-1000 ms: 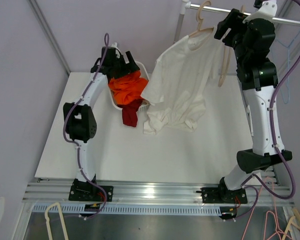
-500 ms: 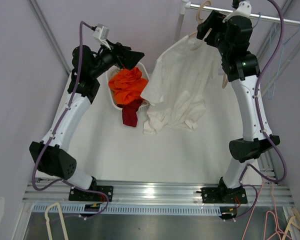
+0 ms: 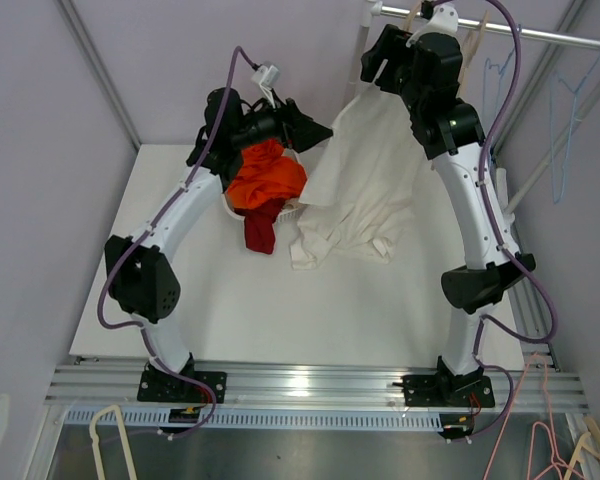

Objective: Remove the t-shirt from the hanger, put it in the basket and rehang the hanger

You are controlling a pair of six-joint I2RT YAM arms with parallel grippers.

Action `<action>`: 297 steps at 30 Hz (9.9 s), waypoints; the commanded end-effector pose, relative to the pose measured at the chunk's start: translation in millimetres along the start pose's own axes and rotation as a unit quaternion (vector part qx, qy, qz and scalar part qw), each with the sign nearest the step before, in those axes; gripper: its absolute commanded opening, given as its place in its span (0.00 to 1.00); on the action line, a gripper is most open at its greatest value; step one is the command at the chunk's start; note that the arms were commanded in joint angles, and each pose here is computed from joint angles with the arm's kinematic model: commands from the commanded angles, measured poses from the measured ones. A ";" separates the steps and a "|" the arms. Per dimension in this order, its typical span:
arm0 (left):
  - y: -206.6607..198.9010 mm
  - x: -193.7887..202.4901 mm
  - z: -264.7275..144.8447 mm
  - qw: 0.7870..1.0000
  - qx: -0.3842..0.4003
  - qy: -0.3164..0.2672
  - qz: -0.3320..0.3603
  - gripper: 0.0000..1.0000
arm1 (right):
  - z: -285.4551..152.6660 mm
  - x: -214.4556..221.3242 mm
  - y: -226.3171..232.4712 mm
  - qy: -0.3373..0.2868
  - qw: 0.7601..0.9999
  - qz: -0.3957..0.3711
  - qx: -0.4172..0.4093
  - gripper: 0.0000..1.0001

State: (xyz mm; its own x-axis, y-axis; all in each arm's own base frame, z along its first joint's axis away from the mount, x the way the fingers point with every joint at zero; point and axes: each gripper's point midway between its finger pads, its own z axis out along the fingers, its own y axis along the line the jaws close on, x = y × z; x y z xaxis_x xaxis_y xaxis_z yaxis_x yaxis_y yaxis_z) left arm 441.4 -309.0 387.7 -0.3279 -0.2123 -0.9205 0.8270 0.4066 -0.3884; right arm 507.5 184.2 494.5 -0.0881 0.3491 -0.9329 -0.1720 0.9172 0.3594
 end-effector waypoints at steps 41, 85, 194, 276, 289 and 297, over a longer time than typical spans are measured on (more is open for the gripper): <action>-129.1 3.2 32.0 0.992 0.112 0.004 0.056 0.99 | -13.3 -51.3 -40.3 -0.106 0.975 -0.110 0.164 0.74; -149.2 7.1 19.3 0.991 0.107 0.007 0.074 0.99 | -10.2 -100.2 -64.7 -0.194 0.953 -0.121 0.198 0.00; -256.6 171.5 -144.9 0.961 -0.239 -0.026 0.135 0.01 | -49.4 -69.3 -31.9 -0.178 0.959 -0.098 0.196 0.00; 31.5 -351.5 -192.4 0.773 -0.334 -0.510 0.176 0.01 | -31.1 -89.4 -14.2 -0.176 0.974 -0.095 0.103 0.00; 214.7 -158.0 -92.8 0.855 -0.423 -0.286 0.093 0.01 | -1.0 -105.4 -45.5 -0.221 0.957 -0.126 0.136 0.00; 247.4 -46.8 -73.4 0.867 -0.485 -0.108 -0.040 0.01 | -0.9 -107.9 -56.7 -0.221 0.955 -0.130 0.146 0.00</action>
State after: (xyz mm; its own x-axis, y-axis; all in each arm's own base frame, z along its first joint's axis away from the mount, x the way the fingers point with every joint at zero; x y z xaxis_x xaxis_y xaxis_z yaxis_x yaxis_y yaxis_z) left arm 643.8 -125.0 334.8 -0.0548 -0.3439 -0.9374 0.0467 0.9369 -0.3464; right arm 539.4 108.2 533.3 0.2353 0.0565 -0.9703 0.1510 0.9841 0.0939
